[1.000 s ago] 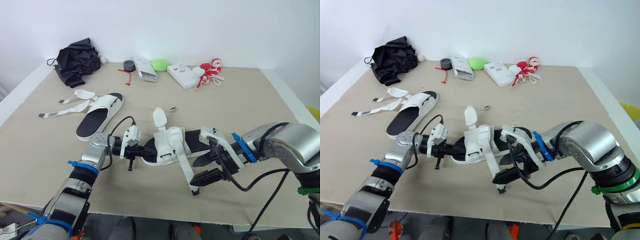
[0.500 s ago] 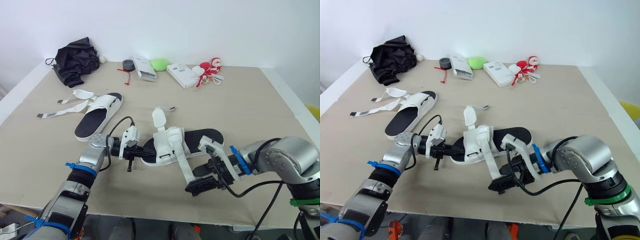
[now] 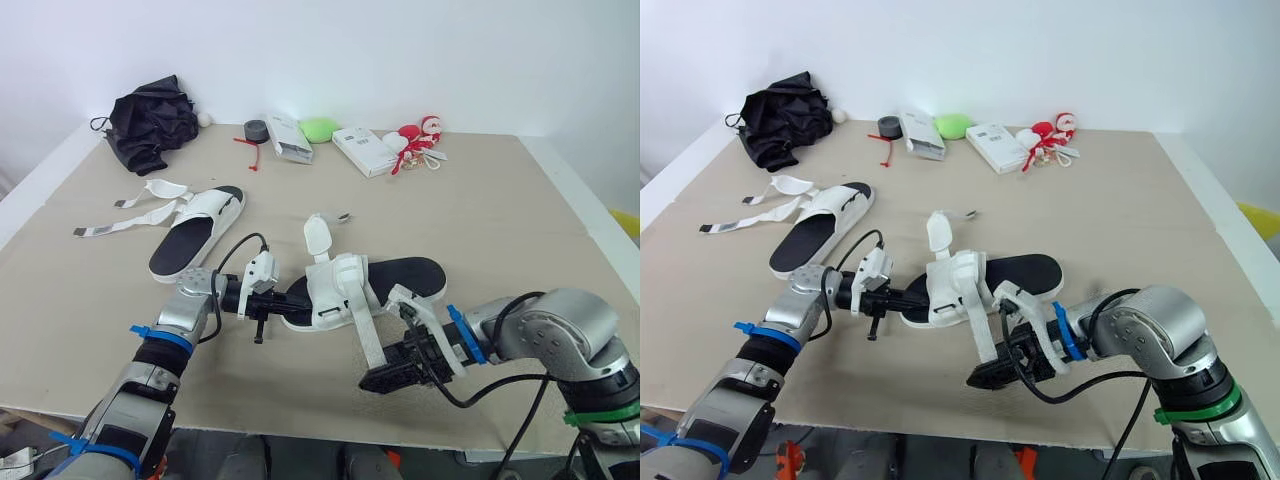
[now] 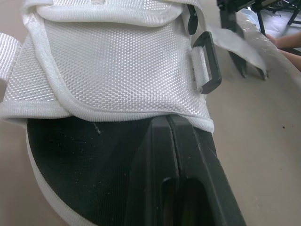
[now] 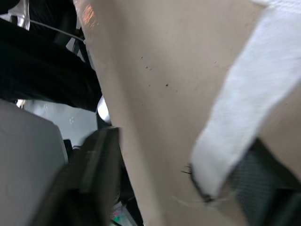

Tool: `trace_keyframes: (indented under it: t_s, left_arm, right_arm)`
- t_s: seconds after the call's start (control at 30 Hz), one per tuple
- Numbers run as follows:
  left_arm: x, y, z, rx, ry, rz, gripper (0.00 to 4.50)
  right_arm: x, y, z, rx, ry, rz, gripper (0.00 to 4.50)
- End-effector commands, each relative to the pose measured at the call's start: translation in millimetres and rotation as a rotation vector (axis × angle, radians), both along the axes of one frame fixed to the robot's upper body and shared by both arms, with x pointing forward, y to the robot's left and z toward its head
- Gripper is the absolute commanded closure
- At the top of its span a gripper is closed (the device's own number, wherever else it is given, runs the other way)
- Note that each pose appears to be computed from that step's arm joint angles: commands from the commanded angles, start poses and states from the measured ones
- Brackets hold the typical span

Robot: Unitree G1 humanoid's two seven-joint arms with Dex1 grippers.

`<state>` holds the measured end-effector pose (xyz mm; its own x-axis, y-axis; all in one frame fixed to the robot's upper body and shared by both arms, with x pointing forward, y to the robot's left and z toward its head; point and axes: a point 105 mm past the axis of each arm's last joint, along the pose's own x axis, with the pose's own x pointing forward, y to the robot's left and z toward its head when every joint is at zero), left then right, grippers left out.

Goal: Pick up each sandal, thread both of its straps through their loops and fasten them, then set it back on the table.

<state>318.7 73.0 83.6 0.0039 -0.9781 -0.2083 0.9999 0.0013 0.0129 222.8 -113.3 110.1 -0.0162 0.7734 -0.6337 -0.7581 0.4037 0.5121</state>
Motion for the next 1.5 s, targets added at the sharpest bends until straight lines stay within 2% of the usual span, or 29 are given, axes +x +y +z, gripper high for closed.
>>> trace_keyframes:
  t_s: [0.03, 0.07, 0.1, 0.13, 0.17, 0.33, 0.47, 0.57, 0.83, 1.03, 1.33, 1.5]
  left_arm:
    - [-15.3, 20.3, -59.2, 0.183, 0.19, 0.063, 4.5]
    - [-15.2, 20.1, -59.2, 0.183, 0.191, 0.063, 4.5]
    - [-15.2, 20.0, -59.3, 0.182, 0.191, 0.063, 4.5]
    - [-15.2, 19.9, -59.3, 0.182, 0.191, 0.063, 4.5]
    - [-15.2, 19.8, -59.2, 0.182, 0.191, 0.063, 4.5]
    - [-15.1, 19.1, -59.4, 0.179, 0.192, 0.063, 4.5]
    - [-15.1, 18.7, -59.5, 0.179, 0.193, 0.061, 4.5]
    - [-15.0, 19.1, -59.9, 0.181, 0.193, 0.06, 4.5]
    - [-13.6, 17.7, -59.1, 0.187, 0.183, 0.053, 4.5]
    - [-15.9, 19.3, -60.8, 0.182, 0.181, 0.062, 4.5]
    - [-18.6, 19.6, -62.5, 0.173, 0.186, 0.075, 4.5]
    - [-18.4, 18.8, -62.6, 0.171, 0.187, 0.08, 4.5]
  right_arm:
    - [2.5, -2.7, 9.3, 0.035, -0.021, -0.01, 2.89]
    - [2.3, -3.4, 10.5, 0.039, -0.023, -0.008, 3.05]
    - [2.5, -4.2, 11.8, 0.042, -0.024, -0.006, 3.69]
    - [2.3, -4.5, 13.2, 0.049, -0.025, -0.003, 3.85]
    - [1.9, -4.8, 14.9, 0.058, -0.025, 0.002, 4.44]
    - [-3.1, -6.9, 33.4, 0.118, -0.033, 0.059, 4.44]
    - [0.4, -5.9, 59.7, 0.186, -0.064, 0.094, 4.44]
    - [18.1, -3.7, 85.0, 0.244, -0.092, 0.071, 4.44]
    - [87.5, 6.6, 119.2, 0.235, -0.131, -0.085, 4.44]
    - [104.6, 15.2, 104.8, 0.143, -0.092, -0.074, 4.44]
    - [103.8, 22.5, 86.7, 0.078, -0.023, -0.014, 4.44]
    - [106.6, 25.1, 90.8, 0.083, -0.007, -0.007, 4.44]
